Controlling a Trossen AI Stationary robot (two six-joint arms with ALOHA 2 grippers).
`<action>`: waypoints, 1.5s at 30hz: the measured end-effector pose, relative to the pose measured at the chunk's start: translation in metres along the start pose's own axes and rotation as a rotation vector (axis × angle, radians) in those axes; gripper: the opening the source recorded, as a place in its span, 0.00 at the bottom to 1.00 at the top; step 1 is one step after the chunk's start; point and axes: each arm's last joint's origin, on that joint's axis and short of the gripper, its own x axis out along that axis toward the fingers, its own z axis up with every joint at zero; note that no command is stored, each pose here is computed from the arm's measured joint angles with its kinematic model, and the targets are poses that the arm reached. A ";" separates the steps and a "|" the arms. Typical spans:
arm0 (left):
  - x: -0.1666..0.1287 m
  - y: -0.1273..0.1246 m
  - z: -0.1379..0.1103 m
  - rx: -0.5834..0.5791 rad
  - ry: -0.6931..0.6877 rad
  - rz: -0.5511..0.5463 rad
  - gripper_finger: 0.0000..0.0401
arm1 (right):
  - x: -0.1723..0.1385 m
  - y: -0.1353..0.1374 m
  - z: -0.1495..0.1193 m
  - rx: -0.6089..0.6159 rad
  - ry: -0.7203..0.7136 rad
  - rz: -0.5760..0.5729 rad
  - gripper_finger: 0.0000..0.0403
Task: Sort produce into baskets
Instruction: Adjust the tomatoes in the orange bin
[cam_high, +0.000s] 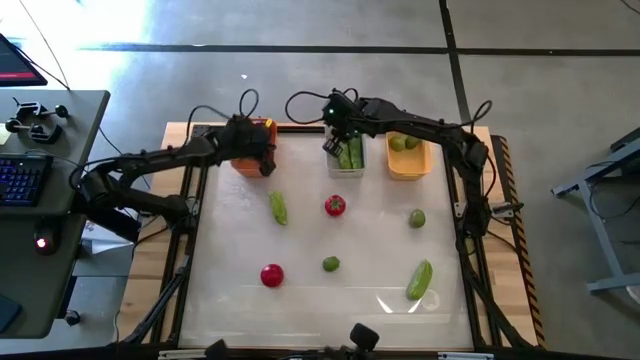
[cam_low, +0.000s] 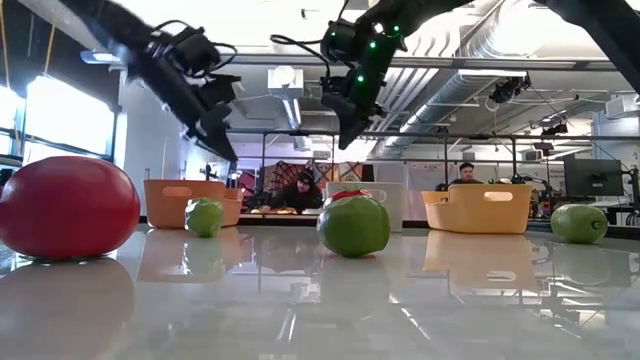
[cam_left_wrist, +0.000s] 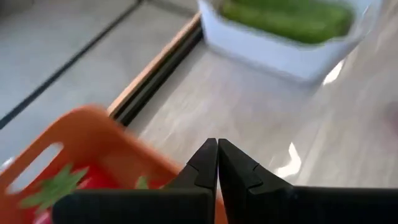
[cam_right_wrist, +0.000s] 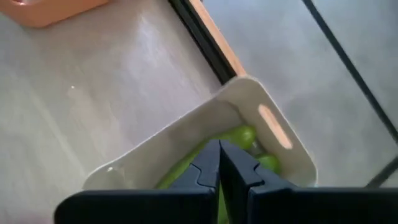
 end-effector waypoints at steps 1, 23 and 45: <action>-0.004 0.002 0.005 0.007 0.033 0.017 0.00 | 0.000 -0.002 0.001 -0.017 -0.009 0.010 0.00; 0.045 0.053 0.004 -0.098 0.294 0.090 0.00 | 0.005 -0.028 0.018 -0.090 -0.209 0.158 0.00; 0.059 0.067 -0.002 -0.065 0.447 0.265 0.00 | 0.006 -0.028 0.016 -0.092 -0.190 0.162 0.00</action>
